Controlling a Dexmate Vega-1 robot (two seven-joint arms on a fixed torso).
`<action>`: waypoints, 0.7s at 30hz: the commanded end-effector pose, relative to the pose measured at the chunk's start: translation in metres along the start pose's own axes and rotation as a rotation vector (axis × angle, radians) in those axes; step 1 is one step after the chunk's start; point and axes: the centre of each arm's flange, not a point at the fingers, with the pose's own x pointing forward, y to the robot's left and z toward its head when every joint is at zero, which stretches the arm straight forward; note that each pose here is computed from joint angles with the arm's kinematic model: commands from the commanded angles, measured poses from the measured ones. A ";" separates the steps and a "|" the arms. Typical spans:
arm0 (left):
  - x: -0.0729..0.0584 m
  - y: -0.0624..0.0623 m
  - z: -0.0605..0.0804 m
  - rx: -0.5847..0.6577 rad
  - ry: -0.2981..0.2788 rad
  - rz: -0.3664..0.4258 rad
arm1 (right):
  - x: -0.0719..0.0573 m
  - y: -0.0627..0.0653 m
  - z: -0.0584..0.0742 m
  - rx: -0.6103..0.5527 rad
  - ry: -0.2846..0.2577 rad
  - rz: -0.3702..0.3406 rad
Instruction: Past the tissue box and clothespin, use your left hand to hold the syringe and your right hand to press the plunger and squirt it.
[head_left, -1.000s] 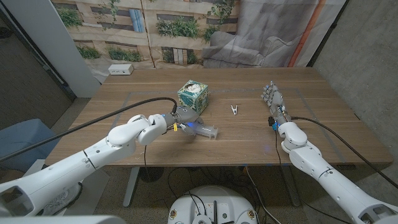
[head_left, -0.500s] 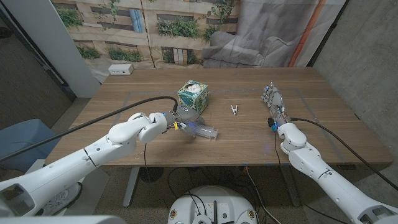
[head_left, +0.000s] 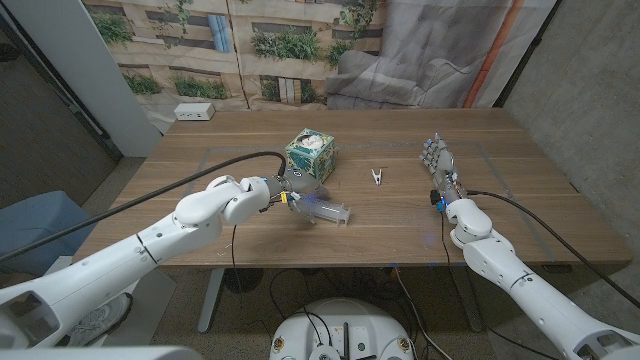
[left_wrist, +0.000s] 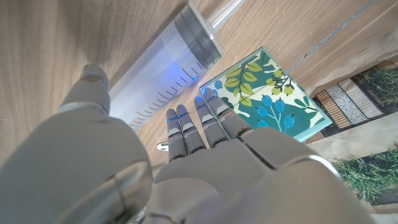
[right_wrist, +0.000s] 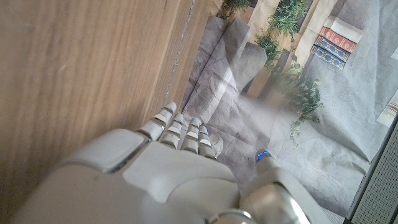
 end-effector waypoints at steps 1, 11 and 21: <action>-0.007 0.007 0.000 -0.033 0.012 0.002 | -0.001 0.000 0.002 -0.009 0.001 -0.008; -0.018 0.024 -0.001 -0.046 0.029 0.009 | 0.004 0.002 0.004 -0.016 0.004 0.005; -0.032 0.033 -0.006 -0.152 0.019 0.056 | 0.008 0.006 0.006 -0.030 0.005 0.007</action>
